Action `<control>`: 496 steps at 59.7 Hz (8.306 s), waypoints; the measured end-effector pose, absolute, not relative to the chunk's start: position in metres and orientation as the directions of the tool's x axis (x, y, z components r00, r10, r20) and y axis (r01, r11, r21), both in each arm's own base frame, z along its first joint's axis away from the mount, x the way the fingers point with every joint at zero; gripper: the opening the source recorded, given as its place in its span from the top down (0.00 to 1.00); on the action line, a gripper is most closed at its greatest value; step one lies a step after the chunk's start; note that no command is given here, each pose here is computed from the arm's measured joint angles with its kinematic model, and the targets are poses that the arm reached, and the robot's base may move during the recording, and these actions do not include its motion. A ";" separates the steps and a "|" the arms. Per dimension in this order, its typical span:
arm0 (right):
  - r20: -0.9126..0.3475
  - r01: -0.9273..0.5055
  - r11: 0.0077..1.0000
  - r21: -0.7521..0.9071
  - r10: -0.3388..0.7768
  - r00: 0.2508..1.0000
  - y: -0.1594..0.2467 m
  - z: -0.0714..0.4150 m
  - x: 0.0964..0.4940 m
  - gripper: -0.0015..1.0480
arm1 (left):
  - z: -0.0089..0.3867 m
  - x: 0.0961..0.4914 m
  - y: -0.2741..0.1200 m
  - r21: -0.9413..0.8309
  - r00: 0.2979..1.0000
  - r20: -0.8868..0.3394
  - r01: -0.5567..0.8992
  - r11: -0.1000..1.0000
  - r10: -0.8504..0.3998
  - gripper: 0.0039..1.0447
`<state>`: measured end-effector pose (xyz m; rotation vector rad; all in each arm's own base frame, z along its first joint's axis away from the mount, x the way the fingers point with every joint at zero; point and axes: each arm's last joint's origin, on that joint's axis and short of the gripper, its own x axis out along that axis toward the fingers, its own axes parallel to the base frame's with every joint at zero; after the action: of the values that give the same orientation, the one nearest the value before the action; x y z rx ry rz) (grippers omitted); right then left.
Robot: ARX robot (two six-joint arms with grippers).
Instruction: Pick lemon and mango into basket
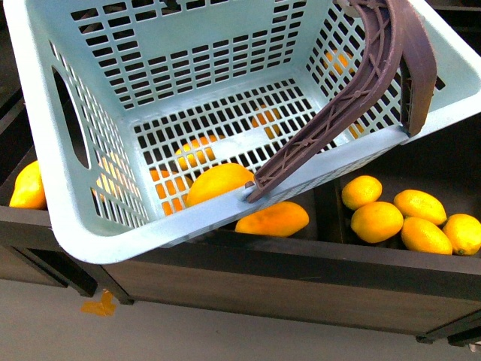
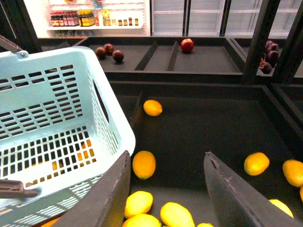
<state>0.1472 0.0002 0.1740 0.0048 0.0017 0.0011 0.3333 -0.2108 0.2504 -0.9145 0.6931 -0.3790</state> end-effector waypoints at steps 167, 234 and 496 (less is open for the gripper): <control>-0.826 0.835 0.485 0.262 -0.335 0.454 -0.135 0.055 0.363 0.08 | 0.251 0.333 -0.211 -0.825 0.723 -0.382 0.014 0.566 -0.575 0.96; -0.883 0.892 0.424 0.155 -0.345 0.318 -0.141 -0.041 0.438 0.08 | 0.251 0.333 -0.211 -0.825 0.724 -0.382 0.014 0.565 -0.575 0.96; 0.011 -0.002 1.000 0.006 0.002 1.000 0.000 0.171 0.129 0.98 | 0.249 0.333 -0.211 -0.824 0.722 -0.386 0.010 0.567 -0.574 0.96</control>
<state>0.1289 0.0004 0.1709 0.0056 -0.0112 0.0023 0.3330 -0.2110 0.2493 -0.9151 0.6973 -0.3778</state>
